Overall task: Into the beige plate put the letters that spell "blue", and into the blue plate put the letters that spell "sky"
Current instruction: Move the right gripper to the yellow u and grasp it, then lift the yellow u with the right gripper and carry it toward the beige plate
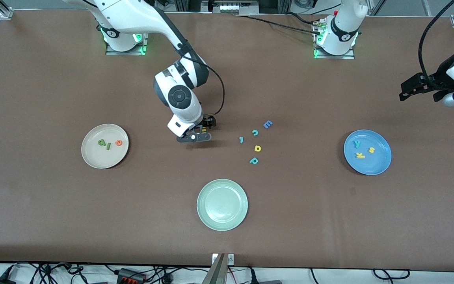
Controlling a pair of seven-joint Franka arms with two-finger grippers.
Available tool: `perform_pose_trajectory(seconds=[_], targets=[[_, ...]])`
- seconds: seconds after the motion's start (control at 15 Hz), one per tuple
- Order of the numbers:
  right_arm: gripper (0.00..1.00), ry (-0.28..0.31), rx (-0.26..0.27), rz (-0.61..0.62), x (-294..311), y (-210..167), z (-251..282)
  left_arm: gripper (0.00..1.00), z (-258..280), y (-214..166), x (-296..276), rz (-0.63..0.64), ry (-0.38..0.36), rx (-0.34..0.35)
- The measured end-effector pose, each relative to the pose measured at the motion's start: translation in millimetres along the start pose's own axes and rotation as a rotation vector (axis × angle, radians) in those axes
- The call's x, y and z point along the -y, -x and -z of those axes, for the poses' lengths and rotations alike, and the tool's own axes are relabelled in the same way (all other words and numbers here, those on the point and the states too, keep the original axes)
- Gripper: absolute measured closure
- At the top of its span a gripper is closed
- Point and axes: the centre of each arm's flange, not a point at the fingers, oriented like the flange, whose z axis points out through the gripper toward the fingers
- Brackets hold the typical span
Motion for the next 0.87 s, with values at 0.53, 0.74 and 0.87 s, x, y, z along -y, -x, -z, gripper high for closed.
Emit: perform_pose_trajectory(seconds=[0.53,0.74,0.87], targets=[[0.43,0.012,0.013,0.003,5,6,-12,0.00,-4,-1,-2,-0.003,0.000,0.012],[0.45,0.012,0.009,0.002,5,5,-16,0.00,-9,-3,2,0.003,0.000,0.022],[0.45,0.010,0.003,0.003,6,2,-18,0.00,-11,-4,3,0.005,0.000,0.025]])
